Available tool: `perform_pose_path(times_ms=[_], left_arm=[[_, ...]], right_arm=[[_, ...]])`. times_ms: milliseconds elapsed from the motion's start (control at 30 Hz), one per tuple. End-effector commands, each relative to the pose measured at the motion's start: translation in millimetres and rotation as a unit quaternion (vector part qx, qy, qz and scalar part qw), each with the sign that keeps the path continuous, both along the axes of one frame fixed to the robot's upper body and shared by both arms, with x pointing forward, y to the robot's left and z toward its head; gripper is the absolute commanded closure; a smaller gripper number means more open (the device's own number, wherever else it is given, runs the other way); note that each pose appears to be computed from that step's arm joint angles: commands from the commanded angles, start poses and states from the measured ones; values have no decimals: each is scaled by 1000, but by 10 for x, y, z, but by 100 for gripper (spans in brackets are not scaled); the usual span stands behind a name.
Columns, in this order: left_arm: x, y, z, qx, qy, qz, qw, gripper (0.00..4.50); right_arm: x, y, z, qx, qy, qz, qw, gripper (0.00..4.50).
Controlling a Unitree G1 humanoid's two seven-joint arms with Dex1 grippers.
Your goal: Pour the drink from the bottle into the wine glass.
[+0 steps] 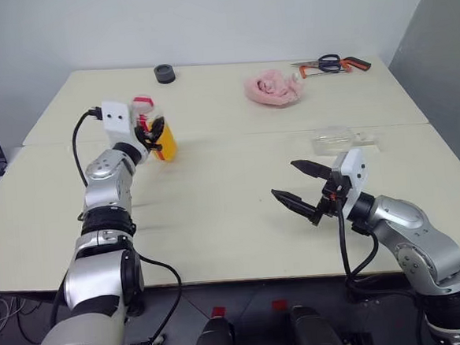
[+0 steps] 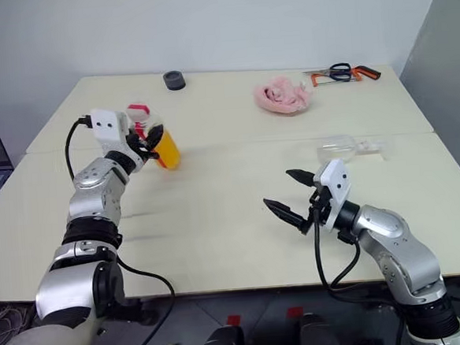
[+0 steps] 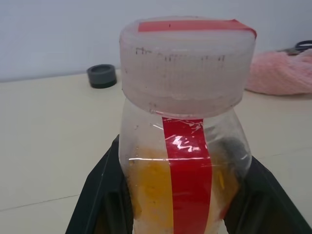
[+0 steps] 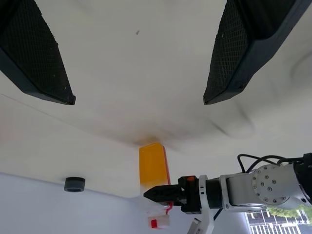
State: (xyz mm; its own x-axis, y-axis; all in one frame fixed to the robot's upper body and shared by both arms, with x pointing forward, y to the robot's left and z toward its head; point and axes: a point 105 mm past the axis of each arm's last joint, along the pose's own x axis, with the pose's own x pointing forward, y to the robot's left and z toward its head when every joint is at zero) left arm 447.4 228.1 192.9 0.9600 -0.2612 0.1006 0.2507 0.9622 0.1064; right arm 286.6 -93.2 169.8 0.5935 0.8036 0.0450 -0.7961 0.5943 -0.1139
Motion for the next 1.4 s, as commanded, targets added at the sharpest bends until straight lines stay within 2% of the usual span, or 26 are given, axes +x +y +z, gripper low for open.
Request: perform_pose_path(times_ms=[33, 167, 233, 333, 633, 833, 967, 1400], left_arm=[[-83, -382, 215, 13, -35, -86, 996, 270], [-225, -762, 152, 25, -25, -178, 983, 270], [-368, -1072, 94, 42, -19, -261, 964, 270], [-513, -1339, 42, 54, -9, -340, 939, 270], [-733, -1762, 5, 74, -5, -489, 869, 270], [-791, -1850, 53, 47, 5, -544, 838, 270], [-823, -1909, 75, 55, 2, -569, 821, 270], [-788, -1923, 18, 113, -7, -573, 812, 270]], right_arm=[[-43, -73, 183, -5, -47, -20, 999, 0], [-103, -101, 212, -12, -44, -19, 999, 0], [-164, -114, 221, -24, -40, -11, 999, 0], [-193, -127, 261, -31, -40, -10, 999, 0], [-141, -115, 399, -31, -50, -28, 998, 0], [-72, -54, 508, -11, -48, -38, 998, 0], [53, -9, 560, -9, -49, -54, 997, 0], [251, 291, 733, -2, -63, -53, 997, 0]])
